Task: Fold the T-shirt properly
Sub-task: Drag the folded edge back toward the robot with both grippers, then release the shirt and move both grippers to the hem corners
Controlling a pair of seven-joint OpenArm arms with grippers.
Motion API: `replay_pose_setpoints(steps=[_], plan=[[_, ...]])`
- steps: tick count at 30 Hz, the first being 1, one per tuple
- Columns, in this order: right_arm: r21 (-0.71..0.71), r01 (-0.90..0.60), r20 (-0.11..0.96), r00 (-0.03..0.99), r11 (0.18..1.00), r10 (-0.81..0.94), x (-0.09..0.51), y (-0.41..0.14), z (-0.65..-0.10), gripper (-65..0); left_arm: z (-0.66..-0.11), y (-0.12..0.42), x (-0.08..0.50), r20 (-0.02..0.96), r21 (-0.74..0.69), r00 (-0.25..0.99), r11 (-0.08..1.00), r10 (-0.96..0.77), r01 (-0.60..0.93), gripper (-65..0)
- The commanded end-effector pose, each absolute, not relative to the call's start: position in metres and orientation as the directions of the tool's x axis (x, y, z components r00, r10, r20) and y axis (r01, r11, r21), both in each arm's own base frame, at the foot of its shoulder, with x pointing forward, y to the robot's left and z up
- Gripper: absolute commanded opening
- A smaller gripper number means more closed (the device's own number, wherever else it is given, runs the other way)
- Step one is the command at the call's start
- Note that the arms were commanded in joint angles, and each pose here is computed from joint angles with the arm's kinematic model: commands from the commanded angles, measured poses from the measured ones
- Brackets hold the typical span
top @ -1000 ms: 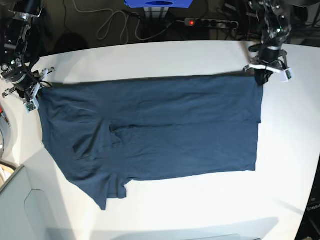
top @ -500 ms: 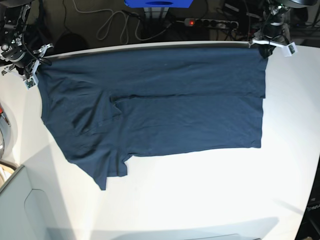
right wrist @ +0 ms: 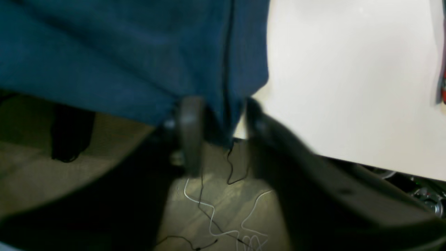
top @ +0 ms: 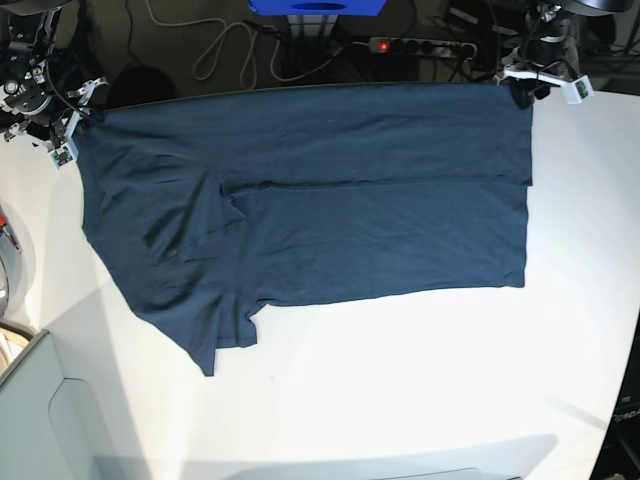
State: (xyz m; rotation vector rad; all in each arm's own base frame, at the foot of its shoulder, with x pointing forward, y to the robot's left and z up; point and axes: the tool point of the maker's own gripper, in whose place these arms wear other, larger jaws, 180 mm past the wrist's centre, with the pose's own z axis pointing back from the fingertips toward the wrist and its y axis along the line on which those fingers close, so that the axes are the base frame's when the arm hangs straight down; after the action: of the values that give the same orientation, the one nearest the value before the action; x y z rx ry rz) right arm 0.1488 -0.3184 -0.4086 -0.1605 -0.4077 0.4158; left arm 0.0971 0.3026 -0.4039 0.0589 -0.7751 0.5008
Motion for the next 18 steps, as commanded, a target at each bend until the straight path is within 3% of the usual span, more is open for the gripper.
replay_pose_setpoints(steps=[1,3,5,13,18], plan=[[-0.269,-0.354,0.374,0.819,0.896,0.436,0.158,-0.327,-0.395,-35.6,-0.393,0.308,0.101,0.713,-0.123,0.581,0.886,0.393,-0.448,-33.4],[-0.304,-0.325,0.401,0.809,0.896,0.43,0.163,-0.334,-0.381,-29.9,-0.387,0.308,0.105,0.726,-0.122,0.572,0.89,0.382,-0.44,-27.3],[-0.339,-0.292,0.434,0.795,0.895,0.423,0.168,-0.336,-0.365,-27.2,-0.374,0.306,0.114,0.751,-0.119,0.554,0.9,0.358,-0.42,-25.6],[-0.437,-0.26,0.511,0.716,0.861,0.475,0.191,-0.331,-0.317,-26.8,-0.299,0.317,0.166,0.896,-0.109,0.357,0.909,0.265,-0.402,-25.6],[-0.416,-0.274,0.524,0.708,0.867,0.474,0.205,-0.316,-0.321,-26.8,-0.292,0.335,0.229,0.931,-0.11,0.29,0.928,0.221,-0.356,-25.6]])
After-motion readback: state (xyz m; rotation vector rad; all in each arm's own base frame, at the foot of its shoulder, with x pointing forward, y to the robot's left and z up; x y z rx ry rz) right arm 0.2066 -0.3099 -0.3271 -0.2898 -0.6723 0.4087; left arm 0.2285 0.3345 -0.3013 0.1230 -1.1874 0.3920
